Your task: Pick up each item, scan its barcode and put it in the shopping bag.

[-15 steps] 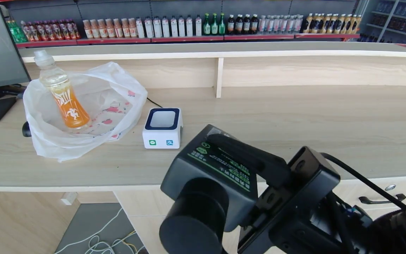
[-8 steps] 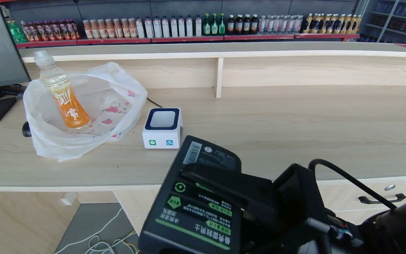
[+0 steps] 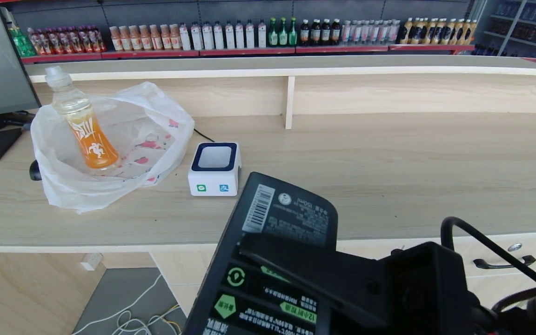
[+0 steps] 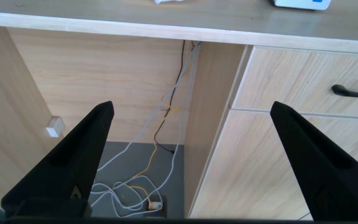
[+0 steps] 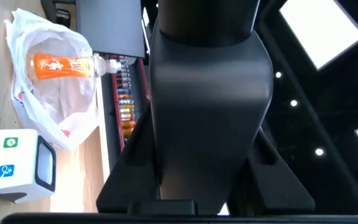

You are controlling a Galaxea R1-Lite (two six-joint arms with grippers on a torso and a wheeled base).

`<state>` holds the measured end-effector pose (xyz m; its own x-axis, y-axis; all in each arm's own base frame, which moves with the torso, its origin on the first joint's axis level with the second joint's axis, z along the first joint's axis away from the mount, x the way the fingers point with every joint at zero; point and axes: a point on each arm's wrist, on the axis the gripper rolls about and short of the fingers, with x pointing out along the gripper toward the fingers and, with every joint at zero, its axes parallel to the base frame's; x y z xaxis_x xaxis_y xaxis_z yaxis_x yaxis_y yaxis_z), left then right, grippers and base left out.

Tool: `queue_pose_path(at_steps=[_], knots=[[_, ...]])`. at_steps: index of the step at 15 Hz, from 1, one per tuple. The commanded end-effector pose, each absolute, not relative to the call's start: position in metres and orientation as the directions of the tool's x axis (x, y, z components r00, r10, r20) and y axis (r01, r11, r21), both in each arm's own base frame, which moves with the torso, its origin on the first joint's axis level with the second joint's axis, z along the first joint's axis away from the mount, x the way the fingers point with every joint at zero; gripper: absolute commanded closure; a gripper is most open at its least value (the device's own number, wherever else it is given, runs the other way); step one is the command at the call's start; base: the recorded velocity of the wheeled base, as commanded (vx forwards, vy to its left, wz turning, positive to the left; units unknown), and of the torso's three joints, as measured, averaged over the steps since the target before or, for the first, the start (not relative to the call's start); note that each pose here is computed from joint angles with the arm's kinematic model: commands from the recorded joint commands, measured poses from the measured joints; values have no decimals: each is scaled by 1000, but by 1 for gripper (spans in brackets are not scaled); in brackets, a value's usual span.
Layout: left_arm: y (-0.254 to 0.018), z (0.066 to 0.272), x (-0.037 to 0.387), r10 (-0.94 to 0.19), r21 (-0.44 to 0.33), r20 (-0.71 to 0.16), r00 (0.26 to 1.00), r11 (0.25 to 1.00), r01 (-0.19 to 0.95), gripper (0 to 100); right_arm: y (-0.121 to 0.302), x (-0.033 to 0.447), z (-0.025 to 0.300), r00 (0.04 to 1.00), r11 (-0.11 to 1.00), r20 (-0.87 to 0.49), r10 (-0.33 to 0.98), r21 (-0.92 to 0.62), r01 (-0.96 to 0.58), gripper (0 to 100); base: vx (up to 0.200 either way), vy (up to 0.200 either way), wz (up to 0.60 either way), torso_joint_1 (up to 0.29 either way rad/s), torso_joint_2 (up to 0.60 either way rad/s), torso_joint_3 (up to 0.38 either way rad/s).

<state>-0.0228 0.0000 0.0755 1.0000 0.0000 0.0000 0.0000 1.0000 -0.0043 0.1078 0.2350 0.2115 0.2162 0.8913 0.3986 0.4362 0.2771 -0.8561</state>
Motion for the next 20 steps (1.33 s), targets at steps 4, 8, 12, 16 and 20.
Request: queue_pose_path(at_steps=[4,8,12,16,20], knots=[[0,75,-23,0,-5,0,1000,1000,0,0,237,101,213,186,265,406,895,-819,509,100,0,0,0,0,0,0],[0,75,-23,-2,-5,0,1000,1000,2,0,238,100,214,173,272,406,897,-817,508,100,0,0,0,0,0,0],[0,75,-23,0,-5,0,1000,1000,0,0,238,100,213,175,270,404,898,-820,505,100,0,0,0,0,0,0],[0,75,-23,-2,-5,0,1000,1000,2,0,238,100,212,177,288,401,899,-844,453,100,0,0,0,0,0,0],[0,75,-23,0,-5,0,1000,1000,0,0,232,113,212,230,344,399,888,-907,244,100,0,0,0,0,0,0]])
